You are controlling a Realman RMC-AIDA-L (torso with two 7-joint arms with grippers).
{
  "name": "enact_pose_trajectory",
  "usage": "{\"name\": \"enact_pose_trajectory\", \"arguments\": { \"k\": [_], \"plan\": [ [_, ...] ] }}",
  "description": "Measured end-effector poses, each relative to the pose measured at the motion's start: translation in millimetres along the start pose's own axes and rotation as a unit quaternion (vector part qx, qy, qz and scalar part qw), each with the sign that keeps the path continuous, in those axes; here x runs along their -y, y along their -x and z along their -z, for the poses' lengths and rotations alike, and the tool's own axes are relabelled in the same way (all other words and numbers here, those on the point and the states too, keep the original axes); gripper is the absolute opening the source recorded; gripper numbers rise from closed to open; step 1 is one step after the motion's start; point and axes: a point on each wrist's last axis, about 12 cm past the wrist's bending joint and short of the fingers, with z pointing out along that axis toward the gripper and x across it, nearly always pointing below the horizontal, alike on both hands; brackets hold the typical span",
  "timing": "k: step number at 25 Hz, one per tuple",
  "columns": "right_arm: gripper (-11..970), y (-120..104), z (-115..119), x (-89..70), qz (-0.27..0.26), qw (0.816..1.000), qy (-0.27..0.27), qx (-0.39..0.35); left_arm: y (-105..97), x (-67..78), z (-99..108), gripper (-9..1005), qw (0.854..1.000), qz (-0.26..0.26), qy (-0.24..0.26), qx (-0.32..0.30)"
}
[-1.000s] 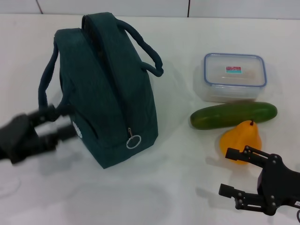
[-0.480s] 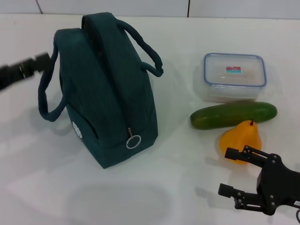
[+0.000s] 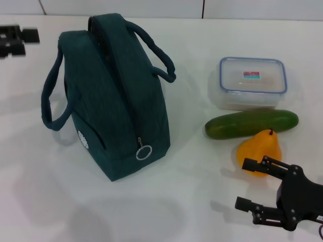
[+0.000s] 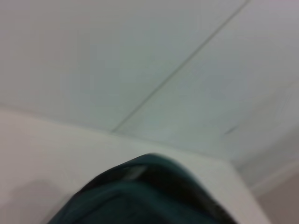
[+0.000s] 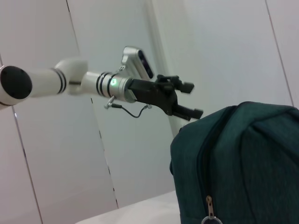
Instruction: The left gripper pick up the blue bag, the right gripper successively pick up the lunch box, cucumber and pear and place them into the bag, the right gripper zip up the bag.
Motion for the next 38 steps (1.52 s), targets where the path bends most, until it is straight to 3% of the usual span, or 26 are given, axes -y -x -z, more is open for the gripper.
{"name": "enact_pose_trajectory", "arguments": {
  "k": [4, 10, 26, 38],
  "plan": [
    [820, 0, 0, 0.2, 0.000, 1.000, -0.001, 0.000, 9, 5.7, -8, 865, 0.997, 0.042, 0.022, -0.061],
    [820, 0, -2, 1.9, 0.002, 1.000, 0.002, -0.004, 18, 22.6, -37, 864, 0.988, 0.045, 0.014, -0.146],
    [819, -2, -4, 3.9, 0.000, 1.000, -0.005, -0.013, 23, 25.2, -66, 861, 0.985, 0.048, 0.049, -0.161],
    [819, -3, -4, 4.5, -0.004, 1.000, -0.009, -0.017, 28, 30.1, -75, 858, 0.985, 0.049, 0.048, -0.157]
  ]
}}
